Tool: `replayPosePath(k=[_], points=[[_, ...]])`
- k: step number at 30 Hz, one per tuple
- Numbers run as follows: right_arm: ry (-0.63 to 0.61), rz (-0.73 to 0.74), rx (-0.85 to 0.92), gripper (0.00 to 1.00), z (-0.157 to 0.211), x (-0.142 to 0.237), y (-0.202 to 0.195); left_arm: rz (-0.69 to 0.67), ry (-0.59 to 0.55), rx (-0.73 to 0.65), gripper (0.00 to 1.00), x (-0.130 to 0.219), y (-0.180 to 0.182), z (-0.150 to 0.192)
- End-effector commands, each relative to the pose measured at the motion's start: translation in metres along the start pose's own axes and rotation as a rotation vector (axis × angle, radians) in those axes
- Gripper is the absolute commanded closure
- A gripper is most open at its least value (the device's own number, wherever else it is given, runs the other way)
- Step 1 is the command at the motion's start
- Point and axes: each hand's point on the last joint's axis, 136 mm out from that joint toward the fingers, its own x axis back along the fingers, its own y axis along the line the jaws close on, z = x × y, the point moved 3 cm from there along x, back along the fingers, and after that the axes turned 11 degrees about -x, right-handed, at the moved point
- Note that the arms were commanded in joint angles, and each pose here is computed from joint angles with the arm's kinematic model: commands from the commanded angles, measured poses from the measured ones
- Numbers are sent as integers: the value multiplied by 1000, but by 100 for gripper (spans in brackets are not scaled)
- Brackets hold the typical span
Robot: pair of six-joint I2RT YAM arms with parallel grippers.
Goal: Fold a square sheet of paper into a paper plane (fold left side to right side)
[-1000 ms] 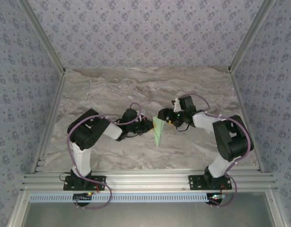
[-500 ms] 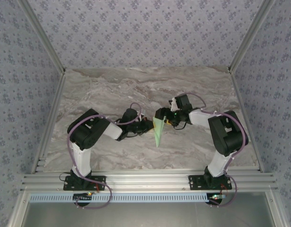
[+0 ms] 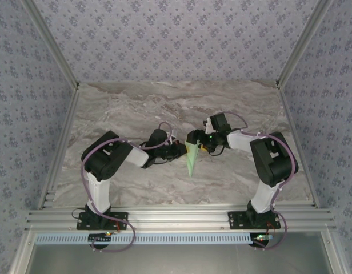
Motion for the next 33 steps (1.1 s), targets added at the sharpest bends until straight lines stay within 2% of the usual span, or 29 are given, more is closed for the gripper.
replayPosePath(k=[1, 33], points=[[34, 91, -21, 17, 8, -10, -20, 36, -21, -51, 100, 5, -16, -15], [60, 121, 30, 16, 14, -13, -24, -6, 48, -74, 100, -10, 11, -10]])
